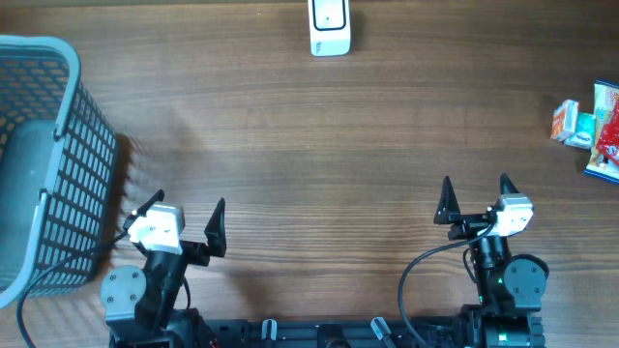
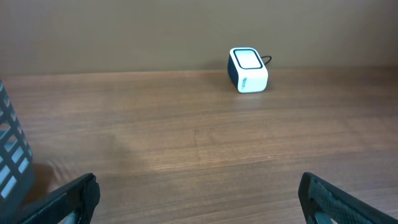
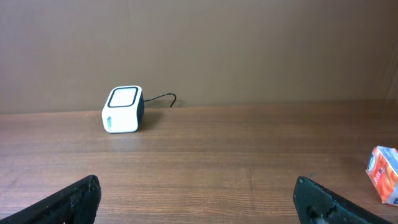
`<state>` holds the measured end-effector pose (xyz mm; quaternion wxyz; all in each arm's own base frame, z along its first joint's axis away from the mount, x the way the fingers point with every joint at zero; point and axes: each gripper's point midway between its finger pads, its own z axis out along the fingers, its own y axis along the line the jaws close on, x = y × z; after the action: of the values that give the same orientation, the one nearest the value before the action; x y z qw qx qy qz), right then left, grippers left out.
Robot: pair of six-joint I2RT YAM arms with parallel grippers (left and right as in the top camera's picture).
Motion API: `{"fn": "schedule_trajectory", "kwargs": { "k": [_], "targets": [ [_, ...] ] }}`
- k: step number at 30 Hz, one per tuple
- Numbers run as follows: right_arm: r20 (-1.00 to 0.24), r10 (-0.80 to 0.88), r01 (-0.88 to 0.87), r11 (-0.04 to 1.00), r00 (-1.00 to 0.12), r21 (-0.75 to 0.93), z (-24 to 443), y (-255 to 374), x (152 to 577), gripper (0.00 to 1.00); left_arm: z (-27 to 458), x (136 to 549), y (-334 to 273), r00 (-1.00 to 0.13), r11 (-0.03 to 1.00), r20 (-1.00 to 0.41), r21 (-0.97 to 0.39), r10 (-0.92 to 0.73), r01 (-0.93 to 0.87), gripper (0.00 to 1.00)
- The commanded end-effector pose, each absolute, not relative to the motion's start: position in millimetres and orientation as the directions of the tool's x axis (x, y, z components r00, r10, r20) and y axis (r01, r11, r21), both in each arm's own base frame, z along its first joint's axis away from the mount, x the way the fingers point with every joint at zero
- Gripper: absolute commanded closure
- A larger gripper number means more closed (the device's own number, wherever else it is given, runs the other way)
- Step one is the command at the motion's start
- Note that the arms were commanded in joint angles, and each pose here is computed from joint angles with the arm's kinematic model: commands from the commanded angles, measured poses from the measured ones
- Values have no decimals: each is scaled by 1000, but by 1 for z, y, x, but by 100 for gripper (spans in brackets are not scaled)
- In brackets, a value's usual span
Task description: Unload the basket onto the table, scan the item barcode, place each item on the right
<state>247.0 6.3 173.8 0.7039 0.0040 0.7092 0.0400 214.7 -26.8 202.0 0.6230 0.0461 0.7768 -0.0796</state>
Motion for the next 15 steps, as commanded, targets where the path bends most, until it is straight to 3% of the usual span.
{"fn": "schedule_trajectory", "kwargs": {
  "k": [1,6,9,11,13,15],
  "targets": [
    [-998,63,-46,997,0,62,176,6,247,0,195,224,-28,-167,981,-986,-44,-12,190,0],
    [-998,62,-46,997,0,62,176,6,247,0,185,238,-38,11,965,-1000,6,4,261,0],
    [-998,62,-46,997,0,62,176,6,247,0,184,242,-33,37,972,-999,14,6,233,0],
    [-998,62,-46,997,0,62,176,6,247,0,182,245,-18,20,988,-998,-57,-61,145,0],
    [-998,63,-46,997,0,62,176,6,247,0,156,245,20,-52,952,-953,-292,-297,-96,0],
    [-998,62,-46,997,0,62,176,6,247,0,157,245,22,-46,956,-959,-273,-279,-106,0]
  ]
}}
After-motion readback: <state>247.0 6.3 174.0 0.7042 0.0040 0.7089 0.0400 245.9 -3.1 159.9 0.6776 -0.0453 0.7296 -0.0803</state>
